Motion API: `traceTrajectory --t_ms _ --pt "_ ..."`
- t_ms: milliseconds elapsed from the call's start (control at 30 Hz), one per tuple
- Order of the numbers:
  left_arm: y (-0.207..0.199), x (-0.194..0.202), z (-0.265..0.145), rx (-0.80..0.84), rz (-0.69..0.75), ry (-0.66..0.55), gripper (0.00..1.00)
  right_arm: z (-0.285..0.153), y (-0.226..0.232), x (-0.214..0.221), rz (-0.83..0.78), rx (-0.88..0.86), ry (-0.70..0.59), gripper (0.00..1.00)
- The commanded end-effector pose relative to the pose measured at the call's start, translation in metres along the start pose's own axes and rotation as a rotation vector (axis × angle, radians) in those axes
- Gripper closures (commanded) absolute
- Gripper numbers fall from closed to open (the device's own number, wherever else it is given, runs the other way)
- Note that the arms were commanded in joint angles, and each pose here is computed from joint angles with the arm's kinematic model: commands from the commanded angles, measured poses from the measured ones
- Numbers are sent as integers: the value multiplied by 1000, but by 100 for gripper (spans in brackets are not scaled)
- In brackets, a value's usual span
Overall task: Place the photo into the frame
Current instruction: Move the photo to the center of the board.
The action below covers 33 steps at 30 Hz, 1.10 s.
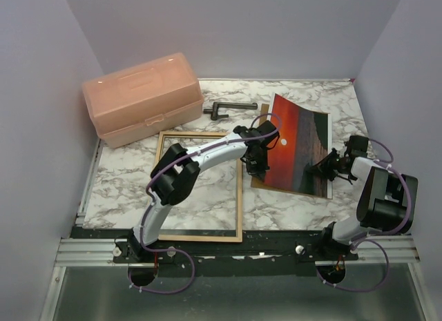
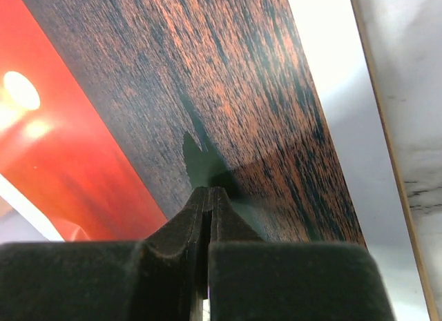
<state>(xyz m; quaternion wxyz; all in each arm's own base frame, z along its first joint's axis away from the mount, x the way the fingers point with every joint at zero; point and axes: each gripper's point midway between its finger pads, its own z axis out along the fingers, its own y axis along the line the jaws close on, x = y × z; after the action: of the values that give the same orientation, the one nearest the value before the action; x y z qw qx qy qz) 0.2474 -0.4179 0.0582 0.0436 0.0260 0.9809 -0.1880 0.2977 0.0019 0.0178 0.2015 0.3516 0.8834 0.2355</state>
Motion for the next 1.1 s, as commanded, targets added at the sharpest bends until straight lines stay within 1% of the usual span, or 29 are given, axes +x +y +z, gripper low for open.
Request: traceTrajectory --t_ms 0,33,67,133,200,267,367,500,567,633,667,700,733,767,800,833,900,1000,1067 --pt "1 -7 -37 57 -17 -119 100 1 0 35 -17 -61 139 96" --pt "8 -5 -40 50 -26 -127 100 -1 6 36 -25 -95 150 95" --pt "13 -4 -47 50 -35 -143 100 -4 13 38 -31 -135 159 86" --pt "30 0 -54 31 -68 -153 100 -11 27 39 -45 -206 170 63" --pt "46 5 -60 23 -99 -153 100 -17 39 39 -62 -261 172 46" --pt "61 12 -67 5 -107 -158 100 -22 47 39 -82 -294 165 35" --pt "82 27 -76 -28 -113 -158 100 -27 56 40 -109 -322 152 21" --pt "113 52 -79 -59 -142 -139 97 -28 64 45 -138 -336 159 10" --pt "125 61 -81 -67 -155 -140 95 -26 67 49 -155 -336 173 8" --pt "142 69 -84 -99 -171 -146 90 -24 68 54 -172 -335 190 6" --pt "150 71 -87 -114 -178 -155 81 -23 69 56 -180 -335 199 6" --pt "160 75 -89 -144 -187 -154 56 -22 70 58 -186 -336 209 5" --pt "169 74 -94 -173 -192 -171 35 -21 70 61 -195 -334 219 4" --pt "178 75 -99 -207 -195 -184 22 -19 71 63 -202 -331 227 3" --pt "183 75 -105 -231 -194 -198 16 -18 73 67 -212 -333 237 2" --pt "189 74 -112 -257 -191 -215 12 -17 74 69 -224 -331 246 2" --pt "193 70 -124 -280 -180 -249 11 -14 75 76 -246 -313 267 1" --pt "186 65 -132 -248 -154 -277 11 -7 70 82 -268 -274 285 1" --pt "177 62 -129 -199 -132 -276 11 -2 64 82 -269 -247 287 2"
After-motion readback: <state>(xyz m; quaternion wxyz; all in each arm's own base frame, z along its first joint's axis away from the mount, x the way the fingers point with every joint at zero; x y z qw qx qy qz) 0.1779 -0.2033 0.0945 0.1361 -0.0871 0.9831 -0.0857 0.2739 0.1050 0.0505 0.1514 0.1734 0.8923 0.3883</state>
